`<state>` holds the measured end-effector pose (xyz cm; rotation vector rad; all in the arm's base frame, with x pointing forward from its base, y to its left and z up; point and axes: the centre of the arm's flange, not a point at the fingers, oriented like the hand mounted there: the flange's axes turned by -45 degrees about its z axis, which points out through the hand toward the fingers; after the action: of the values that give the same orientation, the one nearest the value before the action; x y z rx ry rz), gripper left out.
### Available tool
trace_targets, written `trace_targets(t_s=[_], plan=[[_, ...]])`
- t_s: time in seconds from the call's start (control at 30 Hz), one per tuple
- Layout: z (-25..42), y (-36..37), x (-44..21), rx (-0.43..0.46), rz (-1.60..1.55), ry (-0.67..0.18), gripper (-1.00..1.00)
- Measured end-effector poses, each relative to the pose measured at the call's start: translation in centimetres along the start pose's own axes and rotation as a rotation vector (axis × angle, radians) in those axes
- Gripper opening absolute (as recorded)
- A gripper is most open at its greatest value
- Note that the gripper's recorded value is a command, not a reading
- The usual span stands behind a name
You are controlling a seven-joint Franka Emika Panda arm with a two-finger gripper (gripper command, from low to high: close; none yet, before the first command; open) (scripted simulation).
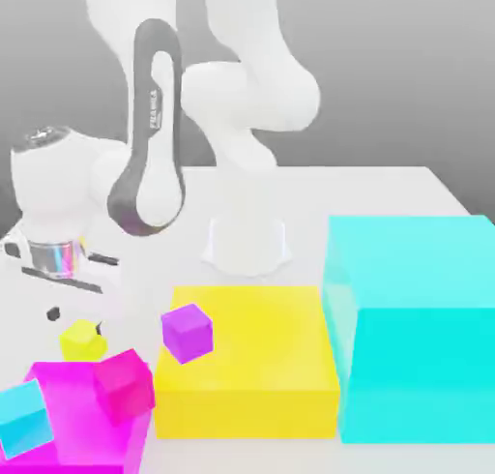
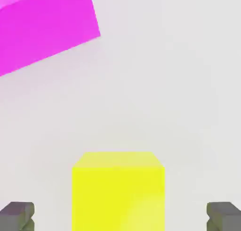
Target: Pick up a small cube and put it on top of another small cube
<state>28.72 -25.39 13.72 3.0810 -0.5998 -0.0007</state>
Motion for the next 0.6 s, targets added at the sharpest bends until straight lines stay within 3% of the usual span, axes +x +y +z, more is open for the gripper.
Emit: trace_targets(t_s=[0.03,0.27,0.47,0.6], plan=[[0.7,0.0,-0.1,0.001,0.001,0.0,-1.0],[0.8,-0.1,-0.1,0.002,0.001,-0.001,-1.0],[-4.4,0.0,0.0,0.003,0.0,-0.001,-1.0],[-7.0,-0.7,3.6,0.004,-0.056,-0.003,-1.0]])
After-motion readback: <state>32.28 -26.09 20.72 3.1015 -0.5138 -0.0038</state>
